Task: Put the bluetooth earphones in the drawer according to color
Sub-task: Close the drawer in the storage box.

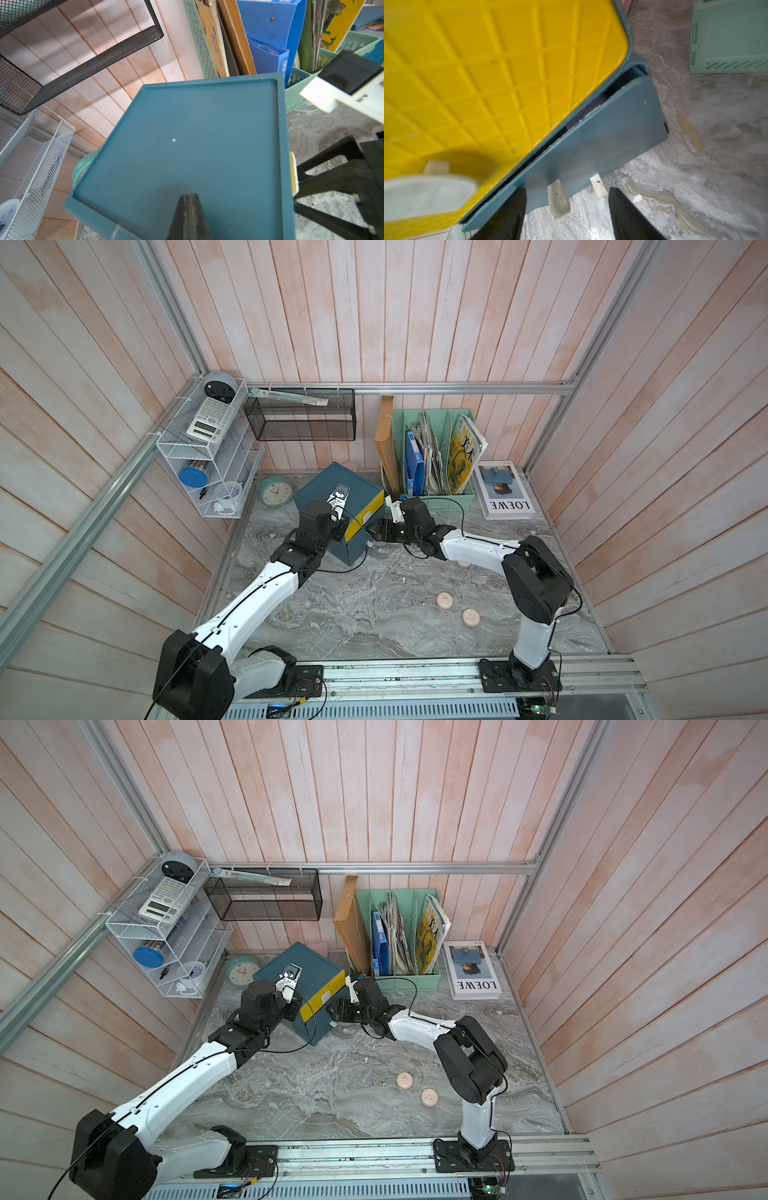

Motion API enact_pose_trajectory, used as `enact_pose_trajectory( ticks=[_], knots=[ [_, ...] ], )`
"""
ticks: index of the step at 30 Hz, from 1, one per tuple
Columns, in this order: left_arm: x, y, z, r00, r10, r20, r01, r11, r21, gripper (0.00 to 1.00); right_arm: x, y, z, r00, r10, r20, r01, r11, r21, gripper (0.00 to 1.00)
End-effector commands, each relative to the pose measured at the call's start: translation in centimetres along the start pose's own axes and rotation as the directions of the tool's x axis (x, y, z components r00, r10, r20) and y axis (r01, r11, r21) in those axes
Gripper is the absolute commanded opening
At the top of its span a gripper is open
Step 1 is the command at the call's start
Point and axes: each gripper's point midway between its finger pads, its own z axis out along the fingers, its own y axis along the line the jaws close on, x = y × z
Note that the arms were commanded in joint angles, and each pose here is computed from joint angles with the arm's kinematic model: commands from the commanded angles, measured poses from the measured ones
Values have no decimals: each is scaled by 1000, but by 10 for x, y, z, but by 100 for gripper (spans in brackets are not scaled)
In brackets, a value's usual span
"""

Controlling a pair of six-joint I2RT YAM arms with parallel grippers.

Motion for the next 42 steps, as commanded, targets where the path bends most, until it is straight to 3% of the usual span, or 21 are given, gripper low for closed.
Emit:
enact_pose_trajectory(
  ticks=[1,7,24,42],
  knots=[
    [3,0,-1,1000,19,-21,-18,1000,11,0,-12,9,4,1000,10,19,-9,999,-45,69],
    [3,0,-1,1000,21,-22,-21,1000,14,0,-14,8,3,1000,21,19,-20,998,-52,69],
    [0,0,-4,1000,22,-14,-22,1000,14,0,28,-32,2,988,154,-25,-155,987,-32,68],
    [6,-2,0,999,34,-30,-34,999,19,0,40,-38,31,963,262,-64,-268,957,-109,57]
  ],
)
